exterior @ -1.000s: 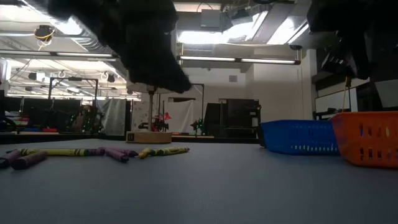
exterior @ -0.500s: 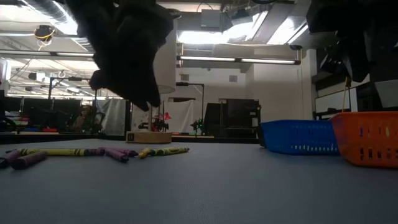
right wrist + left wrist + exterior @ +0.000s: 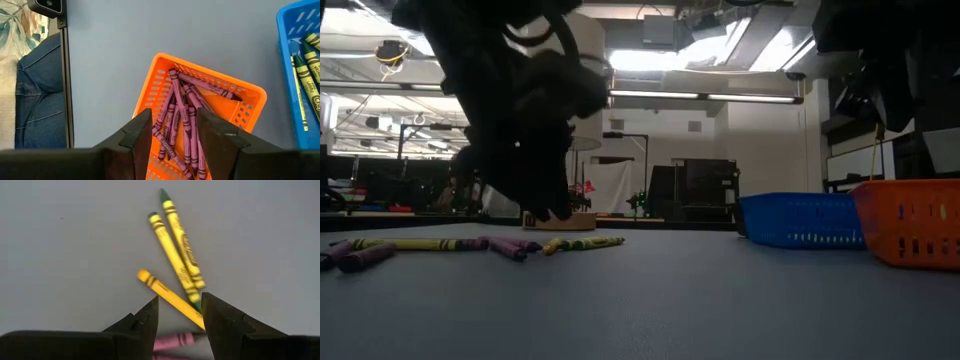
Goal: Sort crayons
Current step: Put the yellow crayon into the black bin
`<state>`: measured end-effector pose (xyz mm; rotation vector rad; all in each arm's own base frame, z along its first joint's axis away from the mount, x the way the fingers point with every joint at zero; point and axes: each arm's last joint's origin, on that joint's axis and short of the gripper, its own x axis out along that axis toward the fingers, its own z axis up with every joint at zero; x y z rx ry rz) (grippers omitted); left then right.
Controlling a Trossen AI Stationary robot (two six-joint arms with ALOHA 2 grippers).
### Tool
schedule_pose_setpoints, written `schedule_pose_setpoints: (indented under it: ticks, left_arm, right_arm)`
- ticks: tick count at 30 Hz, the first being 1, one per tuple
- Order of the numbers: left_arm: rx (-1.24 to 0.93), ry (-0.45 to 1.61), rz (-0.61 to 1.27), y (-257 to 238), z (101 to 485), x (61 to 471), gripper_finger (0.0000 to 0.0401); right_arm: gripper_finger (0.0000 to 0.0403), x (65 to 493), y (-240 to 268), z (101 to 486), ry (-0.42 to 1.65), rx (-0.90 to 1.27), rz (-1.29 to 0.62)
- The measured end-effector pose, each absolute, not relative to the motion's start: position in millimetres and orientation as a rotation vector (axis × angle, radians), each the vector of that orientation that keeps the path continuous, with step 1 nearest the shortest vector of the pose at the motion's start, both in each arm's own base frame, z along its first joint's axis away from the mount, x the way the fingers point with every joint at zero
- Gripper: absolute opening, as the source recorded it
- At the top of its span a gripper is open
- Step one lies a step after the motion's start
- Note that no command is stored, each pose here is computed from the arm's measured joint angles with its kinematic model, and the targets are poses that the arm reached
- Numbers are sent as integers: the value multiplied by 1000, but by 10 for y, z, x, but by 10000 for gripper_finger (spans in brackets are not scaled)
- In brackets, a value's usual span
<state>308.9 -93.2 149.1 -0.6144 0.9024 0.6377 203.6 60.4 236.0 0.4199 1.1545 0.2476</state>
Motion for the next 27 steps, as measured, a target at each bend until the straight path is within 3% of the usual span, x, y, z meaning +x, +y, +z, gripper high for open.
schedule_pose_setpoints:
  ticks: [27]
  left_arm:
    - [-629,962,728,-823,1234,3146,133]
  right_arm:
    - [154,2037,604,2360,1154,419,248]
